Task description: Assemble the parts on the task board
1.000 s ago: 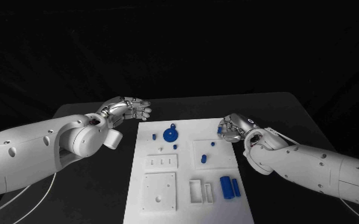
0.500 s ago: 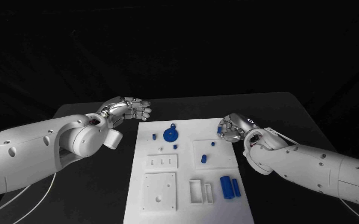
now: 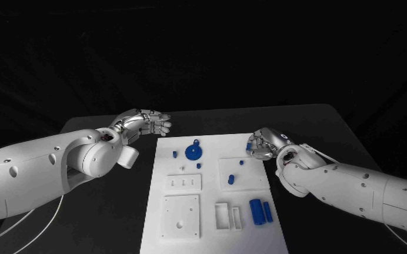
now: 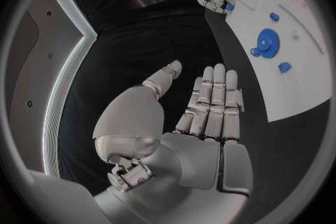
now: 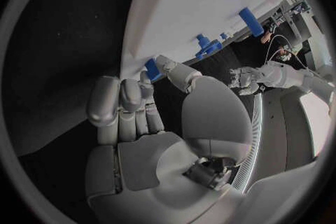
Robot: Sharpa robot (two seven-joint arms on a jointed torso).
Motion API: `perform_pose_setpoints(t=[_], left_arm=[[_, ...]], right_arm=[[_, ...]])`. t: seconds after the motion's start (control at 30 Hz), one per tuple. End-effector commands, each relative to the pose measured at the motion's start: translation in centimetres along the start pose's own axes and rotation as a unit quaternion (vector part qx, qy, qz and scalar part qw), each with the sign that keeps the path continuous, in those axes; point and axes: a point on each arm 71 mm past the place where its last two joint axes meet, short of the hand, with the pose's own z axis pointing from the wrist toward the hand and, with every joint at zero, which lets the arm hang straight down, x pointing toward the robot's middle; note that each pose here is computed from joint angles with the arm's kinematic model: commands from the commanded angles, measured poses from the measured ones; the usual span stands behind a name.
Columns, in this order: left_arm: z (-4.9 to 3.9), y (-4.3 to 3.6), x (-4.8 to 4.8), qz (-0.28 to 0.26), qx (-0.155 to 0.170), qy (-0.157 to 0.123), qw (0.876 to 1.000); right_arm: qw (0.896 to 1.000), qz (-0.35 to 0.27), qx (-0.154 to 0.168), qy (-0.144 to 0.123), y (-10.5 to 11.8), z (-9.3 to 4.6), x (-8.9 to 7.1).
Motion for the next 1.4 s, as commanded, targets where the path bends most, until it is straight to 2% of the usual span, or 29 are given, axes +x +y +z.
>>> perform_pose_setpoints(t=[0.03,0.67,1.4], left_arm=[[0.02,-0.1,0.2,0.0,0.004,0.009,1.0],[0.0,-0.11,0.22,0.0,0.004,0.01,1.0],[-0.05,-0.1,0.2,0.0,0.004,0.01,1.0]], right_arm=[[1.0,0.001,-0.002,-0.001,0.04,0.03,0.02],[1.0,0.0,-0.001,-0.001,0.02,0.1,0.04],[1.0,-0.012,-0.015,0.001,0.16,0.19,0.08]])
